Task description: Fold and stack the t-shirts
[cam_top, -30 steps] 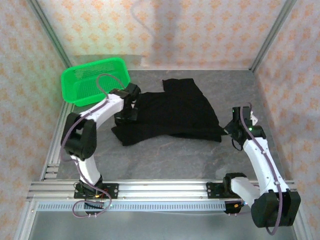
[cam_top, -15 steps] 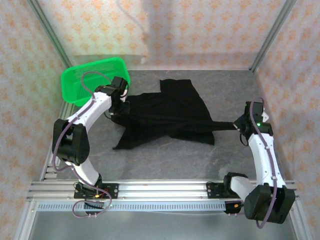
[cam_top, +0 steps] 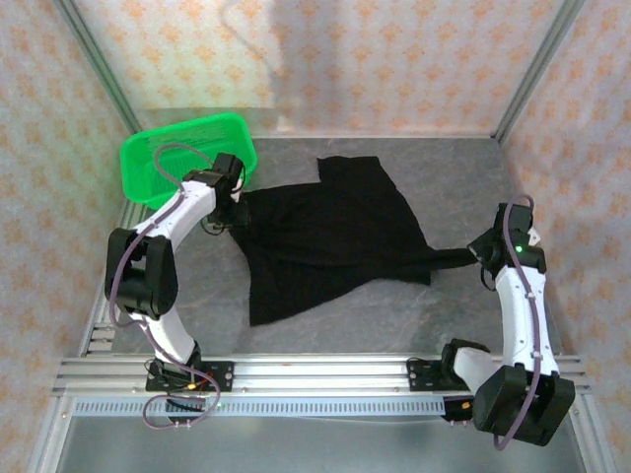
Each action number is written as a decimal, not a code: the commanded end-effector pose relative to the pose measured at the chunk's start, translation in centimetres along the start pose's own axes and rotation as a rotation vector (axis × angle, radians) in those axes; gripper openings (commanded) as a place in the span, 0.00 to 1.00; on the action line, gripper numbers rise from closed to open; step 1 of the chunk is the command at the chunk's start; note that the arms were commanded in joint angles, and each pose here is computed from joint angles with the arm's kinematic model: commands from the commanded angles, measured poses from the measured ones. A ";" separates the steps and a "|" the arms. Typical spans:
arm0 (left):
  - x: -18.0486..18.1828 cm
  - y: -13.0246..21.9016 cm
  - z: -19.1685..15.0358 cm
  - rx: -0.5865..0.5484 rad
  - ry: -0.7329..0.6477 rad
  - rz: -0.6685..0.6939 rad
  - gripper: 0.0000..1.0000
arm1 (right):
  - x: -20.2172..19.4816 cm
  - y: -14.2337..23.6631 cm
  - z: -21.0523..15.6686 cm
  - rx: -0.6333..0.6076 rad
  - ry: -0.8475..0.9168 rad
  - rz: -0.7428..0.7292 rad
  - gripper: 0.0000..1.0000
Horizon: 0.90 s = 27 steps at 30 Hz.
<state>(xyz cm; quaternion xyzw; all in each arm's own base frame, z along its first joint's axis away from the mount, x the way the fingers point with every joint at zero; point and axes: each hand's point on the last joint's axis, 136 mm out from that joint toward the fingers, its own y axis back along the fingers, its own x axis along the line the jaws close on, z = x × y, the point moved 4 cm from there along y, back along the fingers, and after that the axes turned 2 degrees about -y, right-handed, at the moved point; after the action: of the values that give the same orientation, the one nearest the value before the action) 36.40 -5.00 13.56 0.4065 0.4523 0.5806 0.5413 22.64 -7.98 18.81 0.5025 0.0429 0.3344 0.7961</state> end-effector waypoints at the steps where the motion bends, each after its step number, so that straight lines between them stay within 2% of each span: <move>1: -0.1 2.9 0.3 -0.075 0.060 -0.037 0.50 | -0.7 0.0 -0.5 0.003 -0.014 -0.012 0.00; 5: -0.7 5.3 -3.3 -0.074 0.154 -0.149 0.57 | -0.5 -0.3 -1.3 0.034 -0.020 0.019 0.00; 9: -2.2 5.9 -9.2 0.015 0.221 -0.270 0.60 | -0.2 -0.4 -1.8 0.064 -0.015 0.055 0.00; 15: -3.8 5.6 -17.9 0.148 0.266 -0.305 0.62 | 0.8 -0.2 -1.6 0.064 0.025 0.088 0.00; 18: -3.6 4.4 -21.2 0.214 0.285 -0.266 0.61 | 1.4 0.0 -1.4 0.065 0.045 0.107 0.00; 23: -3.4 2.8 -23.9 0.273 0.284 -0.210 0.61 | 2.2 0.1 -1.3 0.065 0.079 0.122 0.00; 27: -4.2 0.7 -24.6 0.279 0.289 -0.195 0.61 | 2.2 -0.2 -1.8 0.086 0.085 0.123 0.00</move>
<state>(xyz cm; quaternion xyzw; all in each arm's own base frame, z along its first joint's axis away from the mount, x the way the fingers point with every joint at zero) 12.73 -10.97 9.18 0.3588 0.6294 0.4916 0.4832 23.15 -5.43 17.49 0.5331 0.0616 0.3871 0.7498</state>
